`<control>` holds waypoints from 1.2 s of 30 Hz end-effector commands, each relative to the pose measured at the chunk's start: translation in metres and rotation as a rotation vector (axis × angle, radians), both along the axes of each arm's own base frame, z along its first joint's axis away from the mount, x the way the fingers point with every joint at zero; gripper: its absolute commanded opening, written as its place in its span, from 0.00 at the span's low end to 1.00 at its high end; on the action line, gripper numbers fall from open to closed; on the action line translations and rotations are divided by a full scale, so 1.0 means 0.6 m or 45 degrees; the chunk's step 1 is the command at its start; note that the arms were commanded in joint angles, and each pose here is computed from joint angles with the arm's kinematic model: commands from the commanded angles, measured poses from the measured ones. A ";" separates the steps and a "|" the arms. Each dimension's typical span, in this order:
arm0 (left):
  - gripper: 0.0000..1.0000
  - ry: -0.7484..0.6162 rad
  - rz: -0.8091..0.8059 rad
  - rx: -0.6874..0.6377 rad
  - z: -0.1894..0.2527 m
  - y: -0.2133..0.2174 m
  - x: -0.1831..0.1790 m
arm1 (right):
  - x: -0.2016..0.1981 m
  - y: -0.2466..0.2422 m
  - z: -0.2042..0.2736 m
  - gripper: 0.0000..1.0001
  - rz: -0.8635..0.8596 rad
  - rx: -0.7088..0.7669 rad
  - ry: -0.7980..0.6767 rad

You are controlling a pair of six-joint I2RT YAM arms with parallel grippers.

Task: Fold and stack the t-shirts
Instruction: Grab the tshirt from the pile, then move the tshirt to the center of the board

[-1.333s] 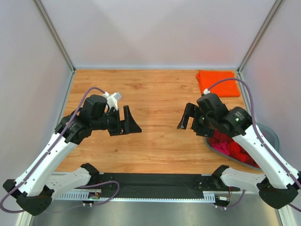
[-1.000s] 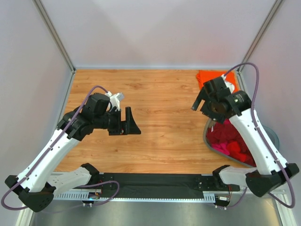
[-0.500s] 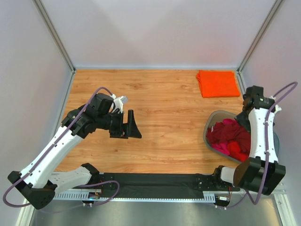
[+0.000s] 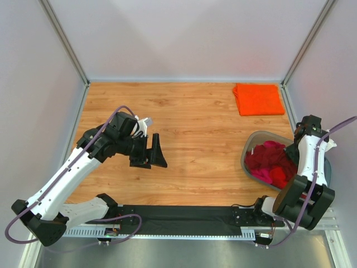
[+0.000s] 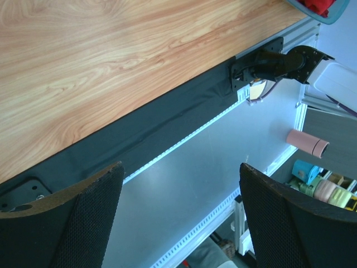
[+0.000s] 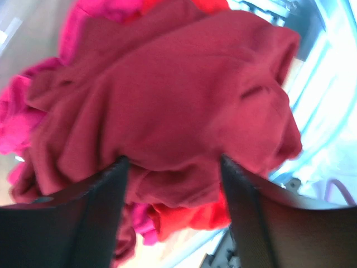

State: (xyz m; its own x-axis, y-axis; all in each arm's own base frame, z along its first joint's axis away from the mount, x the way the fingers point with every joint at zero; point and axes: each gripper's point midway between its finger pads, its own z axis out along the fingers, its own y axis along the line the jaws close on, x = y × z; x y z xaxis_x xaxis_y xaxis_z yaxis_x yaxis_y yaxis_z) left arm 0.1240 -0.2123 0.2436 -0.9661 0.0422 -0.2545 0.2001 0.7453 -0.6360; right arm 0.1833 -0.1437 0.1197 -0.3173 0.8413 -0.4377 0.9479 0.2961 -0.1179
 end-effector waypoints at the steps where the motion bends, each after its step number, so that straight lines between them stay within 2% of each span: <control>1: 0.90 0.021 0.037 -0.031 -0.003 -0.005 0.001 | 0.047 -0.030 0.017 0.64 0.024 -0.108 -0.168; 2: 0.90 0.023 0.037 -0.033 -0.003 -0.007 0.002 | 0.048 -0.033 0.021 0.57 0.021 -0.122 -0.181; 3: 0.90 0.025 0.038 -0.030 -0.004 -0.007 0.003 | 0.046 -0.040 0.026 0.44 0.025 -0.159 -0.174; 4: 0.90 0.022 0.036 -0.031 -0.002 -0.007 0.004 | 0.042 -0.045 0.031 0.40 0.013 -0.186 -0.170; 5: 0.90 0.025 0.035 -0.027 -0.003 -0.008 0.005 | 0.038 -0.049 0.033 0.30 0.009 -0.206 -0.156; 7: 0.90 0.017 0.029 -0.032 0.000 -0.008 0.004 | 0.032 -0.057 0.041 0.17 0.008 -0.259 -0.155; 8: 0.89 0.008 0.027 -0.038 0.002 -0.008 0.004 | 0.033 -0.059 0.047 0.04 0.015 -0.275 -0.173; 9: 0.89 0.005 0.028 -0.039 0.002 -0.007 0.004 | 0.034 -0.059 0.054 0.00 0.023 -0.285 -0.192; 13: 0.87 -0.021 0.034 -0.033 0.005 -0.008 0.011 | 0.038 -0.048 0.136 0.00 0.069 -0.319 -0.340; 14: 0.86 -0.025 0.059 -0.029 0.007 -0.006 0.015 | 0.051 -0.048 0.194 0.00 0.080 -0.353 -0.441; 17: 0.86 -0.106 0.134 -0.080 0.032 -0.008 0.032 | 0.077 -0.013 0.275 0.00 0.202 -0.278 -0.629; 18: 0.86 -0.125 0.152 -0.100 0.040 -0.009 0.035 | 0.097 0.019 0.344 0.00 0.299 -0.226 -0.792; 20: 0.86 -0.166 0.197 -0.131 0.056 -0.008 0.042 | 0.113 0.054 0.405 0.00 0.372 -0.140 -0.939; 21: 0.86 -0.168 0.216 -0.133 0.058 -0.006 0.044 | 0.114 0.098 0.486 0.00 0.484 -0.090 -1.122; 22: 0.86 -0.182 0.239 -0.137 0.063 -0.005 0.049 | 0.114 0.116 0.516 0.00 0.508 -0.054 -1.196; 23: 0.86 -0.189 0.249 -0.163 0.071 -0.008 0.050 | 0.117 0.155 0.558 0.00 0.549 0.066 -1.335; 25: 0.86 -0.189 0.255 -0.182 0.077 -0.010 0.049 | 0.116 0.203 0.631 0.00 0.669 0.156 -1.542; 26: 0.86 -0.192 0.259 -0.191 0.080 -0.008 0.047 | 0.116 0.241 0.671 0.00 0.731 0.288 -1.675; 29: 0.86 -0.220 0.300 -0.137 0.074 0.014 0.041 | 0.104 0.305 0.735 0.00 0.897 0.417 -1.855; 31: 0.87 -0.235 0.391 -0.066 0.063 0.037 0.048 | 0.097 0.333 0.761 0.00 0.963 0.498 -1.904; 34: 0.88 -0.234 0.480 -0.038 0.054 0.060 0.041 | 0.102 0.383 0.756 0.00 1.097 0.642 -1.880; 36: 0.88 -0.232 0.526 -0.018 0.041 0.068 0.044 | 0.129 0.424 0.709 0.00 1.139 0.757 -1.789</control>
